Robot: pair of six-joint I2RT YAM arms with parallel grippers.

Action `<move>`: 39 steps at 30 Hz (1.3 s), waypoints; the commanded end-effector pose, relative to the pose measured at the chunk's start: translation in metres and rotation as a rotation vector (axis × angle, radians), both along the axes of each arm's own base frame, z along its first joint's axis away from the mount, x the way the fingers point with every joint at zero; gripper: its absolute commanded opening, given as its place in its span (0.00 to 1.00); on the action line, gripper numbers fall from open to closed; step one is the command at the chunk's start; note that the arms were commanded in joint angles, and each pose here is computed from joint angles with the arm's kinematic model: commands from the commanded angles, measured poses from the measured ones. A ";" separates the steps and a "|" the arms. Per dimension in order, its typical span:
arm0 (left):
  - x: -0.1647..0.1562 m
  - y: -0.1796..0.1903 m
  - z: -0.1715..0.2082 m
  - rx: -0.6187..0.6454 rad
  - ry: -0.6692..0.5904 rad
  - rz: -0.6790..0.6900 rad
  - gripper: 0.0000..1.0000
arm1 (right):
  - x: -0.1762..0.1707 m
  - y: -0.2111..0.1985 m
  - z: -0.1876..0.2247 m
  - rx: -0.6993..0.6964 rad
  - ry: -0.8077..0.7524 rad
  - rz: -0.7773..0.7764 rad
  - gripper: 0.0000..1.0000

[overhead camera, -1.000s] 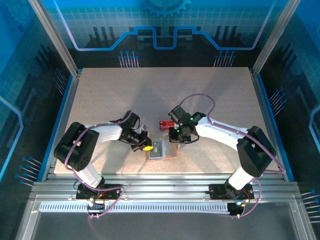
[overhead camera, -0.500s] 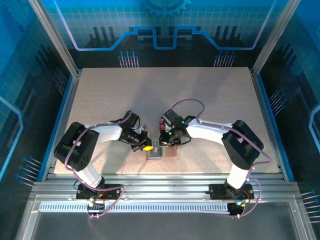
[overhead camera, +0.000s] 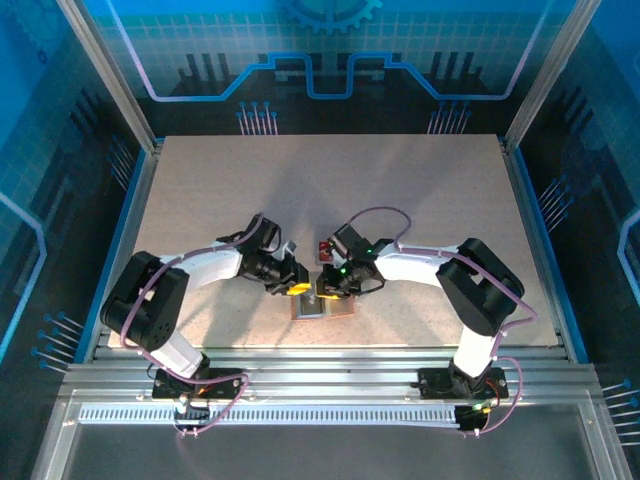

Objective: Take the credit cards out of the card holder

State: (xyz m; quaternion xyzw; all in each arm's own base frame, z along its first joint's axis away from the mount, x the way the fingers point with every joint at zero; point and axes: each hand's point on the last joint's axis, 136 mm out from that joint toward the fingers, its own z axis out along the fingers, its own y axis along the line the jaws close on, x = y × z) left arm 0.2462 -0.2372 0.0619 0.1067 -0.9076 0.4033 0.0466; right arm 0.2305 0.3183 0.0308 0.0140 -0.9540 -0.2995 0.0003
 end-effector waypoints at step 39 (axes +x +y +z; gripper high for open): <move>-0.034 0.012 -0.042 0.141 0.104 -0.023 0.06 | -0.005 0.001 -0.016 0.020 0.059 0.009 0.20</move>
